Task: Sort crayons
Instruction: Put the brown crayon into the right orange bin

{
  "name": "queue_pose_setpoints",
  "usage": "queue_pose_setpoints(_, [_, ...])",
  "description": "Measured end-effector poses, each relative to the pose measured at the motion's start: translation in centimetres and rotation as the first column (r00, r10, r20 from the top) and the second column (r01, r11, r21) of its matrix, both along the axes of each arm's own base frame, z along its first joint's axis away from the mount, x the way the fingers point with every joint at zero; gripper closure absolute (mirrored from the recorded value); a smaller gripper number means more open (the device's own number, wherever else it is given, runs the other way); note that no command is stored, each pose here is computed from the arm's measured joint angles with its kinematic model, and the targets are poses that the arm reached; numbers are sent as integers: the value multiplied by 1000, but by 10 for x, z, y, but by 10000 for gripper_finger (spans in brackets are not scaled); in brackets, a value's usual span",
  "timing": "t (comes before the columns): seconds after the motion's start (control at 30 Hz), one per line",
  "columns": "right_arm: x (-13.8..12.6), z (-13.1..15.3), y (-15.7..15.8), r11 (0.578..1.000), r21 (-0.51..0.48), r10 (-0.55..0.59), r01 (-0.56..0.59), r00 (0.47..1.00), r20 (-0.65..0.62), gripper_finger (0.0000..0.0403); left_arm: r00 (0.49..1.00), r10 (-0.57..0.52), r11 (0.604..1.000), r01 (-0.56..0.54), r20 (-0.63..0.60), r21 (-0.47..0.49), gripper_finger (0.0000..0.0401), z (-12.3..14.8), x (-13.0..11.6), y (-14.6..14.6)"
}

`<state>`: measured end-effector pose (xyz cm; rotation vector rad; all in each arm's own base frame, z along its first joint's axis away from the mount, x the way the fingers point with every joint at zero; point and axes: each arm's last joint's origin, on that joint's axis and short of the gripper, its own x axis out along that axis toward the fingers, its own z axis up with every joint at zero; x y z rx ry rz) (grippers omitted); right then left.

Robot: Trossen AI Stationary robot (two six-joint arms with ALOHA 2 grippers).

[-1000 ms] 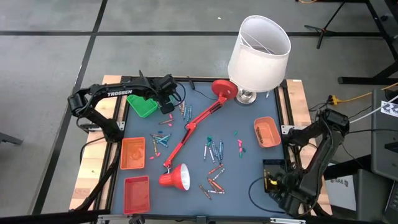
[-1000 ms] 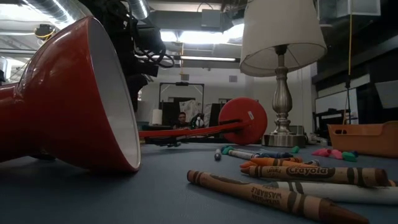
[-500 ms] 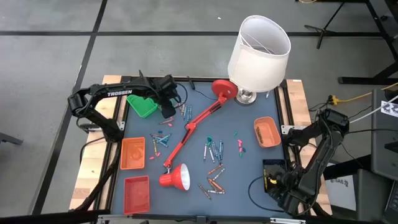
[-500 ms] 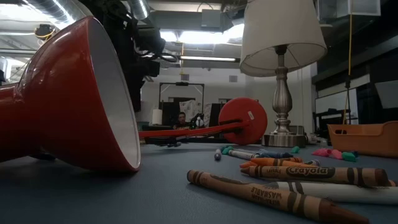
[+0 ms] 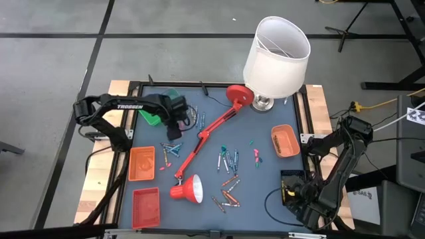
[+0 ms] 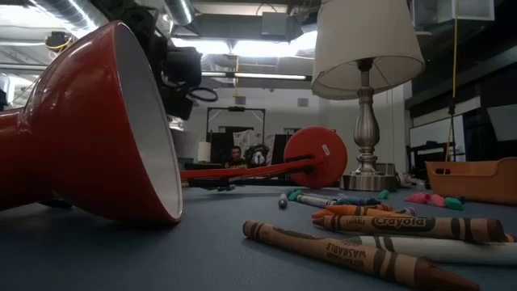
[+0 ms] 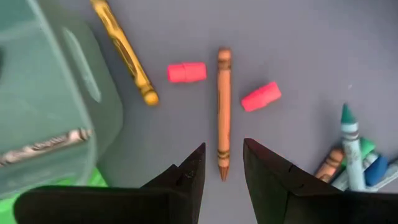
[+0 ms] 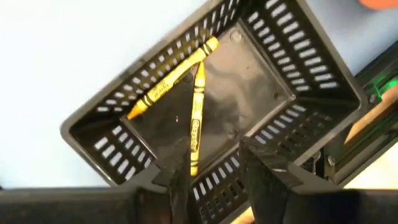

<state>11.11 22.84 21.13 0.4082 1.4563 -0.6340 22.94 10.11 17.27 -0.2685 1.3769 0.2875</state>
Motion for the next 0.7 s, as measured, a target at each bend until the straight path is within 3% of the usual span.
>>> queue_pose_setpoints(0.47, [12, 1, -6, 996, -93, 22, -6, 984, 179, 268, 1000, -7, 999, 6, 30, 31, 309, -24, -7, -5])
queue_pose_setpoints(0.7, [38, 2, -22, 977, -179, 151, -118, 971, 188, 268, 999, -8, 999, 7, 42, 37, 309, -34, -11, -7])
